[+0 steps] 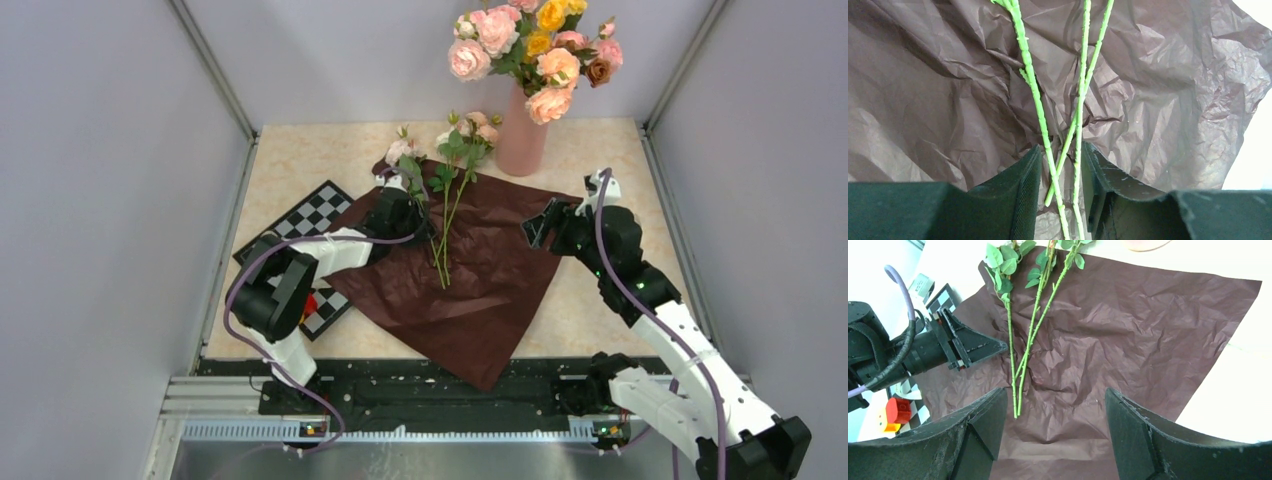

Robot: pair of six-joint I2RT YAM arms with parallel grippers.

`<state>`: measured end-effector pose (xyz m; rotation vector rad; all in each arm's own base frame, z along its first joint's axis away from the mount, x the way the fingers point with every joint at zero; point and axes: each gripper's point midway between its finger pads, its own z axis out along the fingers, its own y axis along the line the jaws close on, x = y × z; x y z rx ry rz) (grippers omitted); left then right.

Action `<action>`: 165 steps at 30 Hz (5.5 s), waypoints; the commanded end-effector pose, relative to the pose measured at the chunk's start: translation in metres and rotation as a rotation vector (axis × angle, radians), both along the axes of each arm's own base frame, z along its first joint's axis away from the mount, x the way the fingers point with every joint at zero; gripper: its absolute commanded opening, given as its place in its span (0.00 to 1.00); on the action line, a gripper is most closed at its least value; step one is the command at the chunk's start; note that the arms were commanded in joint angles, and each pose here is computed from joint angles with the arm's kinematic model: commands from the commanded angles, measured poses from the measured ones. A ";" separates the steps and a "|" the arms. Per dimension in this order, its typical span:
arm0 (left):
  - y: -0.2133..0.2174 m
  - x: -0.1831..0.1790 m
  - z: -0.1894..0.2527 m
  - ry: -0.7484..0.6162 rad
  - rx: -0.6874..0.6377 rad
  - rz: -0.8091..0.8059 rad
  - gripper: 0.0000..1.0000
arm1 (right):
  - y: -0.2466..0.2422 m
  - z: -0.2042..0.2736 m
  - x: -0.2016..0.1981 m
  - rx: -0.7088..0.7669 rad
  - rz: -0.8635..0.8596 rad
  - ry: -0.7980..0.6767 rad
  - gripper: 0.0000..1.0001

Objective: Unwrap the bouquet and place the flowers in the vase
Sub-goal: Pick up the fake flower from the wrapping paper, then insert the fake flower into the vase.

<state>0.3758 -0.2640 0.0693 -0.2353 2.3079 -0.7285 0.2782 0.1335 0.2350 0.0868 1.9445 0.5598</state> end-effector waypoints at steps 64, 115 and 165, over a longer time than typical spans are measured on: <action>-0.011 0.006 0.032 -0.068 -0.090 -0.005 0.00 | 0.000 -0.005 -0.004 -0.003 0.006 0.006 0.72; -0.066 -0.225 0.233 -0.780 -0.480 -0.530 0.00 | 0.127 0.157 -0.067 0.539 0.852 -0.361 0.69; 0.079 -0.087 0.194 -0.494 0.281 -0.224 0.99 | -0.033 0.270 -0.001 -0.157 -0.139 -0.575 0.00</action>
